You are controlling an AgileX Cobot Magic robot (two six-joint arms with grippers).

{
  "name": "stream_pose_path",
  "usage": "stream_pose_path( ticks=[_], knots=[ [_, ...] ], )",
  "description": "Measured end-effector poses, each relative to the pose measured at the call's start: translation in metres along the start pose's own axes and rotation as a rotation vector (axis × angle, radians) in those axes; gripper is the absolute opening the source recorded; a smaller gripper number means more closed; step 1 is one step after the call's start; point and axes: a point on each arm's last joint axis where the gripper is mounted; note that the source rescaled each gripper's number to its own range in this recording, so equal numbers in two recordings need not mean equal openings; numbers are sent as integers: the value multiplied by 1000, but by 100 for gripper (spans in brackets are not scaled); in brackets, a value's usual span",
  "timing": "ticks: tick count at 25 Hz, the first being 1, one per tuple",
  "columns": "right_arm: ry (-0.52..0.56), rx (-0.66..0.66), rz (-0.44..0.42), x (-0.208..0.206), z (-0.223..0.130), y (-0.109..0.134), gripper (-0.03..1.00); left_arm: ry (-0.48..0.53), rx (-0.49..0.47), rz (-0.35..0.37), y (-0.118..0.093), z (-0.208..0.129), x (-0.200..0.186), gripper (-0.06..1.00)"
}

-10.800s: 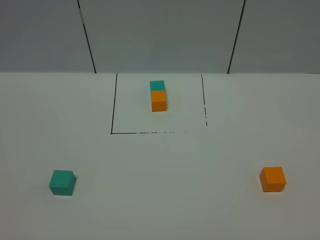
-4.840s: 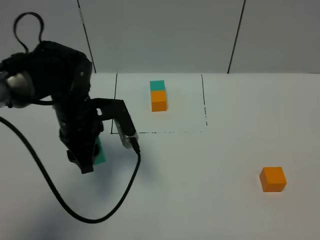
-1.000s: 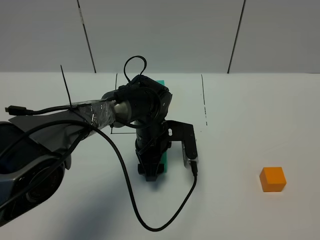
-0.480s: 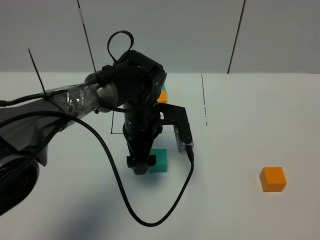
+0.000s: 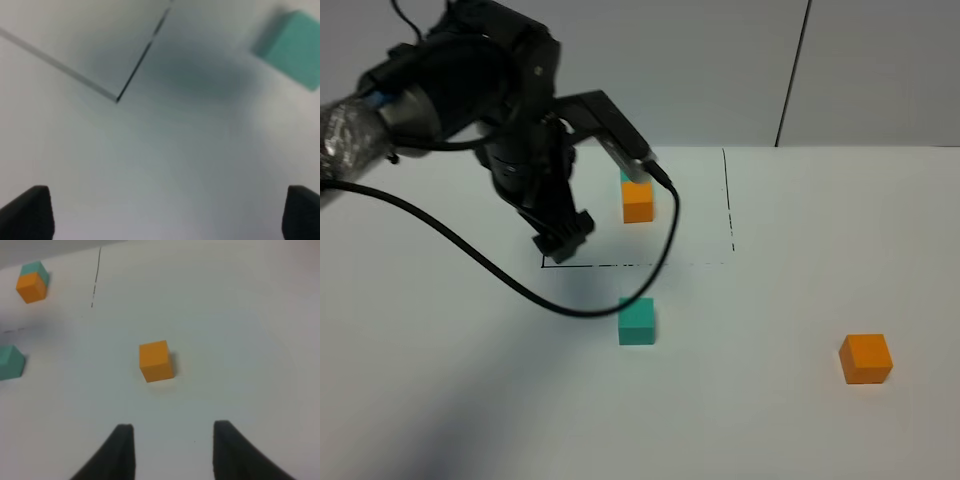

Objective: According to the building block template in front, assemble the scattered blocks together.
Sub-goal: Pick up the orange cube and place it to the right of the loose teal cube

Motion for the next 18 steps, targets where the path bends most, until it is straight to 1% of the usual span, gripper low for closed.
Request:
stream_pose_path(
  ticks=[2, 5, 7, 9, 12, 13, 15, 16, 18],
  knots=[
    [0, 0, 0, 0, 0, 0, 0, -1, -133, 27, 26, -24, -9, 99],
    [0, 0, 0, 0, 0, 0, 0, -39, -329, 36, 54, -60, -29, 98],
    [0, 0, 0, 0, 0, 0, 0, -69, -426, 33, 61, -84, -47, 98],
    [0, 0, 0, 0, 0, 0, 0, -76, -491, 38, 61, -111, -63, 97],
    [0, 0, 0, 0, 0, 0, 0, -60, -582, 41, 46, -151, -84, 95],
    [0, 0, 0, 0, 0, 0, 0, -64, -620, 52, 39, -165, -95, 95],
    [0, 0, 0, 0, 0, 0, 0, -71, -698, 76, 17, -190, -113, 94],
    [0, 0, 0, 0, 0, 0, 0, -91, -729, 100, 7, -200, -122, 94],
    [0, 0, 0, 0, 0, 0, 0, -151, -766, 157, -22, -216, -142, 93]
  ],
)
Point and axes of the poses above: a point on each arm's last joint axis where the gripper is mounted, x pointing out along that axis toward the gripper, y along the wrist's bending axis when the last joint is at zero, z = x × y, and after that the axes turned 12 degrees about x, right-handed
